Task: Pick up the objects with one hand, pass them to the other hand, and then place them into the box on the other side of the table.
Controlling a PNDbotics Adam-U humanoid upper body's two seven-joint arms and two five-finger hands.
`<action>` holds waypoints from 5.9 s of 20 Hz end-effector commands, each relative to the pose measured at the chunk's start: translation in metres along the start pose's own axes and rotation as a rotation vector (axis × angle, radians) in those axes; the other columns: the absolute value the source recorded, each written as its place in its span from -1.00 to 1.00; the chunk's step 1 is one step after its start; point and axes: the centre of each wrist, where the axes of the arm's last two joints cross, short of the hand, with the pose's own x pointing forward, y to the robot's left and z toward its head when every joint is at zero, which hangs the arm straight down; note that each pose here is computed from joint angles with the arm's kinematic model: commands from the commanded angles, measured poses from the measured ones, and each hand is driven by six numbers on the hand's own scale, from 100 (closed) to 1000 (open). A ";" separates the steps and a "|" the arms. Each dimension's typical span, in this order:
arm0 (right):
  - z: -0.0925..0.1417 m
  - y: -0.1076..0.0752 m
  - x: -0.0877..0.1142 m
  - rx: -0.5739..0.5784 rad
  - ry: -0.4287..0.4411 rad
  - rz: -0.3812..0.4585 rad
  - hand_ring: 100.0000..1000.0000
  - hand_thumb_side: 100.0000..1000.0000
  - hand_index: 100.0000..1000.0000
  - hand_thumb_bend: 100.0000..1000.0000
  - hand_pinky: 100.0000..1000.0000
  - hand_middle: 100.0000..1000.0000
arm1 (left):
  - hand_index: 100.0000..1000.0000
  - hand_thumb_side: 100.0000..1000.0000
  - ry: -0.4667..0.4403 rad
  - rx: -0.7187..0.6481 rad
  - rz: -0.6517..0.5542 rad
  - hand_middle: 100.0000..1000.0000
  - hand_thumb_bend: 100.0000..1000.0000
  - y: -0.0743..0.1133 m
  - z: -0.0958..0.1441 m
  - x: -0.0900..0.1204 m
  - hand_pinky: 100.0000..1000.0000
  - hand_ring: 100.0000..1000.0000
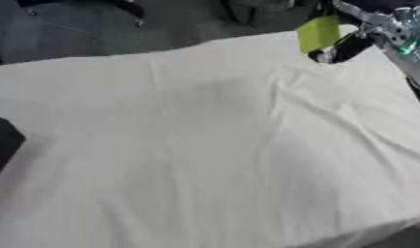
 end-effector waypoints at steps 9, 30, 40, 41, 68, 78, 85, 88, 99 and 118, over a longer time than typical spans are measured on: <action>-0.026 0.021 0.083 -0.197 -0.223 -0.057 0.12 -1.00 -0.05 -0.88 0.35 -0.16 | 0.62 0.12 0.156 -0.026 -0.186 0.54 -0.54 -0.016 -0.008 0.015 0.54 0.51; -0.038 0.064 0.179 -0.500 -0.470 0.051 -0.09 -1.00 -0.07 -0.72 0.11 -0.16 | 0.64 0.05 0.075 -0.293 -0.332 0.58 -0.29 -0.071 -0.020 0.062 0.60 0.55; -0.043 0.082 0.215 -0.569 -0.496 0.070 -0.13 -1.00 -0.06 -0.71 -0.40 -0.15 | 0.67 0.00 0.042 -0.396 -0.392 0.61 -0.02 -0.096 -0.033 0.074 0.70 0.62; -0.043 0.084 0.217 -0.568 -0.487 0.074 -0.13 -1.00 -0.06 -0.71 -0.41 -0.15 | 0.66 0.01 0.044 -0.420 -0.401 0.61 0.00 -0.098 -0.033 0.074 0.71 0.62; -0.046 0.092 0.244 -0.582 -0.532 0.031 -0.14 -1.00 -0.07 -0.71 -0.41 -0.17 | 0.74 0.44 0.121 -0.696 -0.392 0.70 0.04 -0.091 -0.023 0.081 0.97 0.75; -0.046 0.093 0.246 -0.571 -0.531 0.016 -0.14 -1.00 -0.07 -0.73 -0.41 -0.18 | 0.69 0.23 0.084 -0.605 -0.461 0.68 -0.08 -0.091 -0.016 0.087 0.97 0.76; -0.044 0.090 0.244 -0.590 -0.512 0.005 -0.14 -1.00 -0.08 -0.72 -0.42 -0.18 | 0.69 0.16 0.014 -0.496 -0.477 0.69 -0.14 -0.078 -0.010 0.089 1.00 0.82; -0.044 0.089 0.245 -0.607 -0.506 0.001 -0.15 -1.00 -0.08 -0.72 -0.42 -0.18 | 0.70 0.14 0.025 -0.473 -0.478 0.70 -0.15 -0.078 -0.009 0.087 1.00 0.82; -0.042 0.086 0.251 -0.659 -0.518 -0.028 -0.15 -1.00 -0.09 -0.68 -0.44 -0.19 | 0.84 0.13 0.140 -0.456 -0.467 0.73 -0.10 -0.082 -0.009 0.081 1.00 0.83; -0.042 0.085 0.260 -0.682 -0.564 -0.063 -0.17 -1.00 -0.09 -0.67 -0.46 -0.20 | 0.83 0.29 0.181 -0.537 -0.434 0.71 -0.08 -0.097 -0.024 0.072 0.99 0.82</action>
